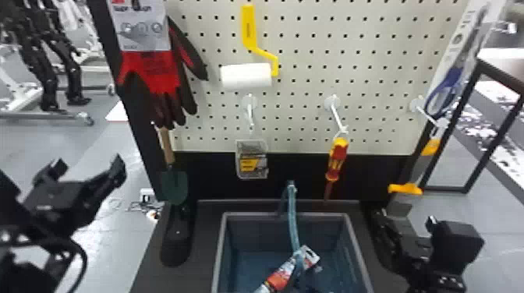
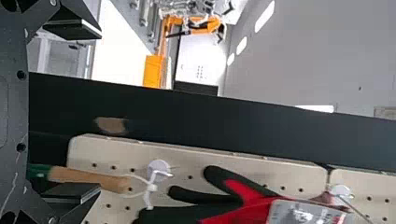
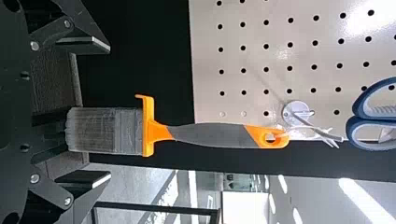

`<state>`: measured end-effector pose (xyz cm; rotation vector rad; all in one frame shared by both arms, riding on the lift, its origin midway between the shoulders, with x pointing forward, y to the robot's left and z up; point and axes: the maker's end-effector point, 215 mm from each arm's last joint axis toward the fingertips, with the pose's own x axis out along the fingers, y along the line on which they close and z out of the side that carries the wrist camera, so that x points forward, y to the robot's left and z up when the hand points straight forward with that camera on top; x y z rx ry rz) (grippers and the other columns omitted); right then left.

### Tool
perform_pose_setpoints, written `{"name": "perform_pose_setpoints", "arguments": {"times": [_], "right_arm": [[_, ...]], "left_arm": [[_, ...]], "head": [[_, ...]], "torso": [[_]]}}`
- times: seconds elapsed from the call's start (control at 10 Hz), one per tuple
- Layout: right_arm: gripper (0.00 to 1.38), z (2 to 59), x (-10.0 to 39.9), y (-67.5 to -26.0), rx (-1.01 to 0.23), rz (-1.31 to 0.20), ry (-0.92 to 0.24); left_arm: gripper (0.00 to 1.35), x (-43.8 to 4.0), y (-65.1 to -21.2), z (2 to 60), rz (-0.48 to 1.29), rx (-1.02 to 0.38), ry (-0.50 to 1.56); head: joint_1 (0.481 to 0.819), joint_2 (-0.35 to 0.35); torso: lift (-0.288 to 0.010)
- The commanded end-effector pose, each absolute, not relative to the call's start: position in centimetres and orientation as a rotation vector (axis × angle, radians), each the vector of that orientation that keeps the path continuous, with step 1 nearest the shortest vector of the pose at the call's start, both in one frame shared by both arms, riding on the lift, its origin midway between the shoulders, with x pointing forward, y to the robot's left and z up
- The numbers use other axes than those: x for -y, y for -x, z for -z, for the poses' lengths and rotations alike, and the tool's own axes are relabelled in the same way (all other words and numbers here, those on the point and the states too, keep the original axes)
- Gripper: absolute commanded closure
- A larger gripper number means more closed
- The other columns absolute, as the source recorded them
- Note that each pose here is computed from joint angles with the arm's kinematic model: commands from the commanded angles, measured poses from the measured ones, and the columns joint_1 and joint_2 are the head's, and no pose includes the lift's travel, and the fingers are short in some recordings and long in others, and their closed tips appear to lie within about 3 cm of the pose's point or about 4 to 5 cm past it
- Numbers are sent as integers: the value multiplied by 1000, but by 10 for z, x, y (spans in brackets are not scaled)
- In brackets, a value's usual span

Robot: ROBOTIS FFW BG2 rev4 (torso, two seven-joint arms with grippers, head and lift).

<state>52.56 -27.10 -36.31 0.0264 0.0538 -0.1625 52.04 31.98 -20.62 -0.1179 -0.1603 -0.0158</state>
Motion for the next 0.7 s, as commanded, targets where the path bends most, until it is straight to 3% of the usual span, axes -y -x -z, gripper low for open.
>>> {"name": "perform_pose_setpoints", "arguments": {"times": [0.0,0.2,0.6], "right_arm": [[321,363,271,-526,-53,163,-28],[323,361,269,-528,-50,159,-29],[323,361,269,-528,-51,159,-38]], "left_arm": [[151,-330,-532,181,66,153,124],[145,-338,-541,174,152,105,121],[151,-318,-555,112,287,175,126]], "head": [[549,0],[549,0],[549,0]], "torso": [[-100],[-100],[-100]]}}
